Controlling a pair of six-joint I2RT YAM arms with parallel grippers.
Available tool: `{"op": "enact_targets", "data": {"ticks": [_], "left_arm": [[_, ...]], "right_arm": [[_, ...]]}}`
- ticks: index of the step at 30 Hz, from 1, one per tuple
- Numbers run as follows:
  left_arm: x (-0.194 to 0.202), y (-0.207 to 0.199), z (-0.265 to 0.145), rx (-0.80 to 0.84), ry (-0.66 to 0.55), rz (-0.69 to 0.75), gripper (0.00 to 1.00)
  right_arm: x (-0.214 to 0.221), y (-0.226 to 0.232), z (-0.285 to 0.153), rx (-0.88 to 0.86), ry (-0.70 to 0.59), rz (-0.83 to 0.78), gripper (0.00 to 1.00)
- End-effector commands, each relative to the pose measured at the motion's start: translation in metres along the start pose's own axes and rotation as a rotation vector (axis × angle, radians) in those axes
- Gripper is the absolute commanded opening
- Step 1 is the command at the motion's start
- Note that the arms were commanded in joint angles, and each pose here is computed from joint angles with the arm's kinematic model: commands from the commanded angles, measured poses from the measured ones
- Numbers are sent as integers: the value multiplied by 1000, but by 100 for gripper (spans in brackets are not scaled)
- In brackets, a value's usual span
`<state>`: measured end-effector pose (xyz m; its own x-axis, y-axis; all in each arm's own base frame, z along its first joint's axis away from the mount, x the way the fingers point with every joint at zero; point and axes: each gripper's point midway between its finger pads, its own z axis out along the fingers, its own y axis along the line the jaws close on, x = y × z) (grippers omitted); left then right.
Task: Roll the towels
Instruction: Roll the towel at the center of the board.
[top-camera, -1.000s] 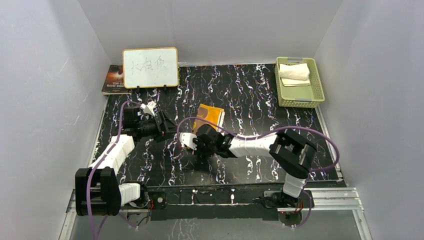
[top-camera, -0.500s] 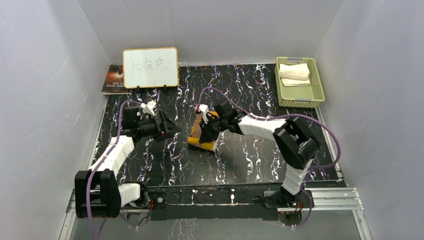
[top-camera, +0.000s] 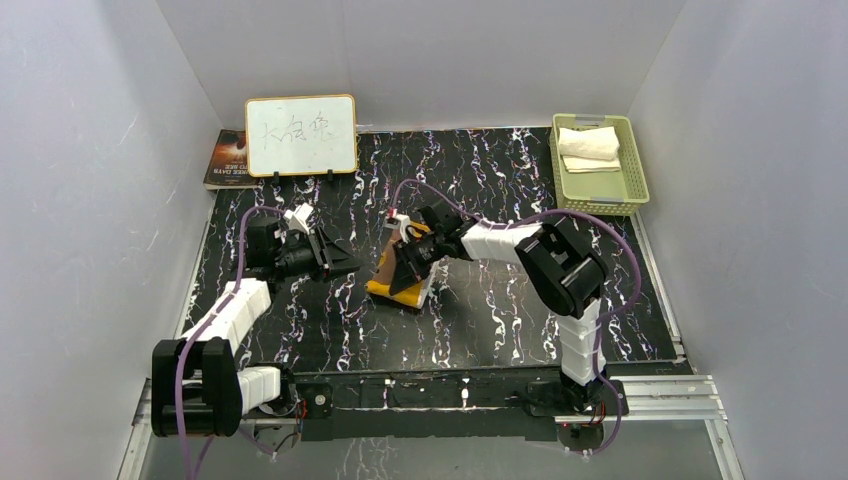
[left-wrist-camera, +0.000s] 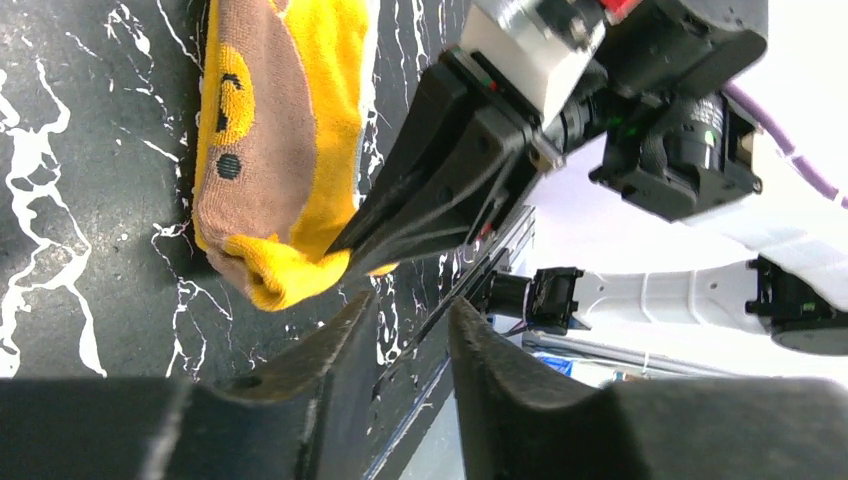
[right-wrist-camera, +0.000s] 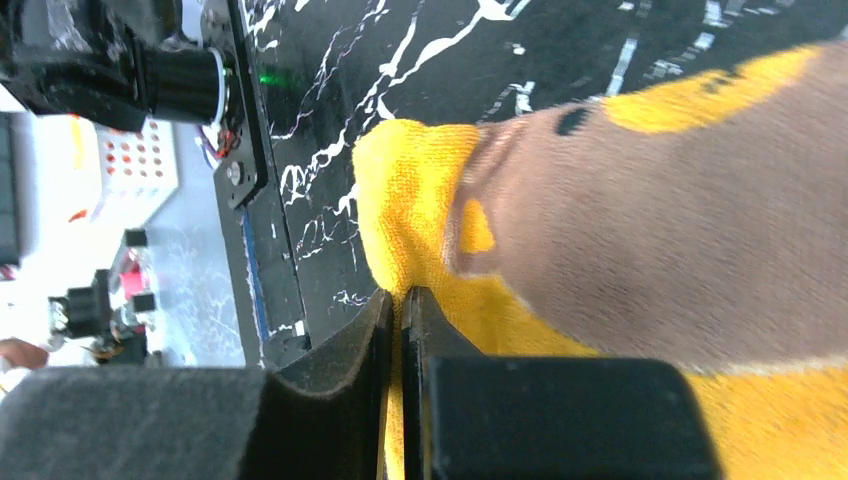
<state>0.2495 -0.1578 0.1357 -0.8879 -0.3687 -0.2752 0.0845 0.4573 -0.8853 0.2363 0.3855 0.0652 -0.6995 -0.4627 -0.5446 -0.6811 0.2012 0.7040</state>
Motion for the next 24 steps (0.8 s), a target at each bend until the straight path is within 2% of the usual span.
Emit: {"op": "enact_targets", "data": {"ticks": [1,3,10,24], "left_arm": [[10,-8,3,61,44,-15,23],[15,-7,8,64,63,-23,14],[36,-4,40,42,139,-37,0],[40,37,75,-49,135,-106,0]], "right_arm": [[-16,-13,-13,-23,-82,122,0],[-9,-25,-9,-5,-65,178,0],[16,-57,4,62,6,334,0],[23,-64,4,90,11,368,0]]}}
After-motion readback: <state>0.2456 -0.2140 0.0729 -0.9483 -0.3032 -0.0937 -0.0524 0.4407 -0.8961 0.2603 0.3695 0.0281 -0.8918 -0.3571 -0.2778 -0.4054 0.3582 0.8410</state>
